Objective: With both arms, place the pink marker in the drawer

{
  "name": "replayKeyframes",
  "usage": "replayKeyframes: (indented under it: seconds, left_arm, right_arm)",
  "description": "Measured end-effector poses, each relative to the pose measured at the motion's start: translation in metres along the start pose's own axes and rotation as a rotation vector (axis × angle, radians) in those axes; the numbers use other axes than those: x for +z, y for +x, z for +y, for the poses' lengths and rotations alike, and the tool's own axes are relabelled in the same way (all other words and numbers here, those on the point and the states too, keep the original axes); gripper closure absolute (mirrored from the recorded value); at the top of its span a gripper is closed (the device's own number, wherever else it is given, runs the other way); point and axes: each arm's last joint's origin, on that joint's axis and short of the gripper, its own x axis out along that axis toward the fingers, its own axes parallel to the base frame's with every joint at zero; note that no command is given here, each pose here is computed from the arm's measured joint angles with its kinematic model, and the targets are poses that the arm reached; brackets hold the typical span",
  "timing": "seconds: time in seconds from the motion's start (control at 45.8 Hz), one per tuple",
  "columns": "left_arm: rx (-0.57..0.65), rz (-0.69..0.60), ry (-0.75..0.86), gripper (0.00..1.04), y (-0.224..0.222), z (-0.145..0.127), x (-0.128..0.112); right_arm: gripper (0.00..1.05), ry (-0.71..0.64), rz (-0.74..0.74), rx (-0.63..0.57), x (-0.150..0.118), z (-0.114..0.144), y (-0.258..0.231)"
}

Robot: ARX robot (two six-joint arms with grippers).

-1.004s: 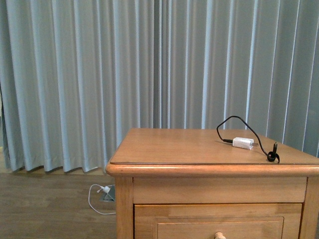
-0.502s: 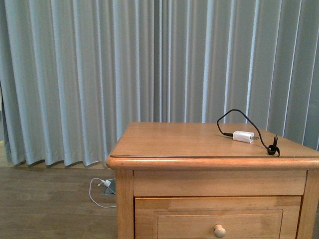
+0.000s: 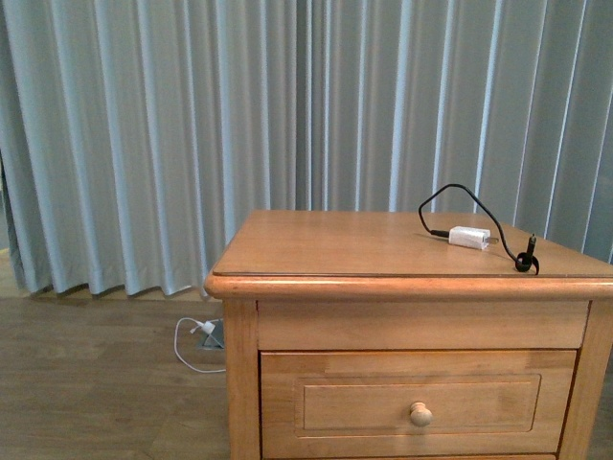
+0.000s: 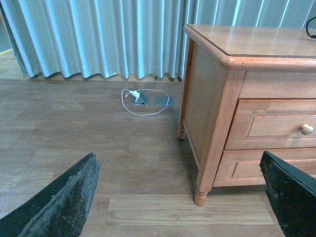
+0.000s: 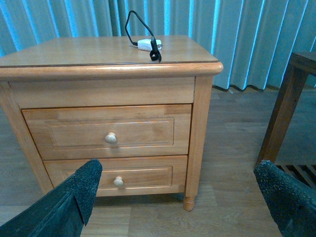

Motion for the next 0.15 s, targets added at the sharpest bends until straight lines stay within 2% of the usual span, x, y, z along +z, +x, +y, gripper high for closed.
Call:
replayKeyframes:
  seconds: [0.153]
  left_arm:
    - [0.0, 0.0, 0.0, 0.06, 0.0, 0.0, 0.0]
  right_arm:
    - [0.08, 0.0, 0.0, 0.0, 0.0, 0.0, 0.0]
